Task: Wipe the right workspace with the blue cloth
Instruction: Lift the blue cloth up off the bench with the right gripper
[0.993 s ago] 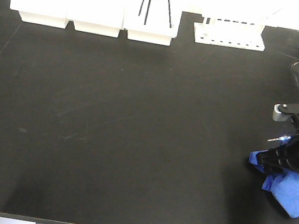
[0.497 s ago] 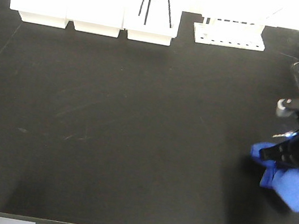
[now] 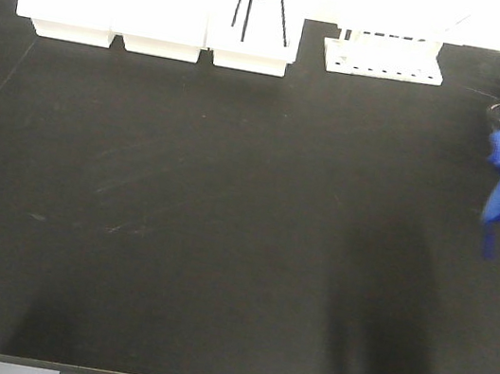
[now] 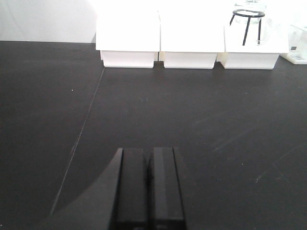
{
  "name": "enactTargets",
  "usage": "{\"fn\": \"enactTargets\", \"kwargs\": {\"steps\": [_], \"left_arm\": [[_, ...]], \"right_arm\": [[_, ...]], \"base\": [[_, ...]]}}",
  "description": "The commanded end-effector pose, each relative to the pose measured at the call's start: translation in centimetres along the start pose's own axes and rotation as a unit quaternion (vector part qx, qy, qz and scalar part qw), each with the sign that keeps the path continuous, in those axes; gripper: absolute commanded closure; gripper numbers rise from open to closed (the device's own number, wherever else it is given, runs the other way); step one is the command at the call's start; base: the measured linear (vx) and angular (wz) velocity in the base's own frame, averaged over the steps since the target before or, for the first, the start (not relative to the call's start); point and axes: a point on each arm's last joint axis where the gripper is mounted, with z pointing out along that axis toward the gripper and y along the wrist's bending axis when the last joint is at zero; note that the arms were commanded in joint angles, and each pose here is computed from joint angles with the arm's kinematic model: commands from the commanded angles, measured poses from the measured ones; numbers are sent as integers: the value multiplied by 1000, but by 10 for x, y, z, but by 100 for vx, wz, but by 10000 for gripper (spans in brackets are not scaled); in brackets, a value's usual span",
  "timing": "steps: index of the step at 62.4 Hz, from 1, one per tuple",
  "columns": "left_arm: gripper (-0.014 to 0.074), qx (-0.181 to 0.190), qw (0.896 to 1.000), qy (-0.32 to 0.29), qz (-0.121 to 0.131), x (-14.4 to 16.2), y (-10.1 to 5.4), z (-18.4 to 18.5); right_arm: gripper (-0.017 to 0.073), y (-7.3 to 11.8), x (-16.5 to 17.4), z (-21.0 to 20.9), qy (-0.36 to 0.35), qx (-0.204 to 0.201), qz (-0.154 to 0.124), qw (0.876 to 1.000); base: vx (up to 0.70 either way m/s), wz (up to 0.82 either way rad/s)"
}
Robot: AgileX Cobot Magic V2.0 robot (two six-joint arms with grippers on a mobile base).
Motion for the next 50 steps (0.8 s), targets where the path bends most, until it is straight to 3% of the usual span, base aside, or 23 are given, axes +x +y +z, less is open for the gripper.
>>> {"fn": "enactTargets", "kwargs": {"steps": [1, 9, 21, 38, 50], "left_arm": [[599, 10, 999, -32, -3, 2, -1, 1], [599, 10, 999, -32, -3, 2, -1, 1], [599, 10, 999, -32, -3, 2, -1, 1], [599, 10, 999, -32, -3, 2, -1, 1], [599, 10, 999, -32, -3, 2, -1, 1]], "right_arm": [[564, 2, 1, -33, -88, 15, -3, 996], [563, 12, 40, -51, -126, 17, 4, 992], [563, 17, 95, -28, -212, 47, 18, 976], [561, 14, 112, -9, -288, 82, 26, 954], [559, 14, 111, -10, -296, 85, 26, 951]], "base": [[0, 0], [0, 0], [0, 0], [0, 0], [0, 0]]}}
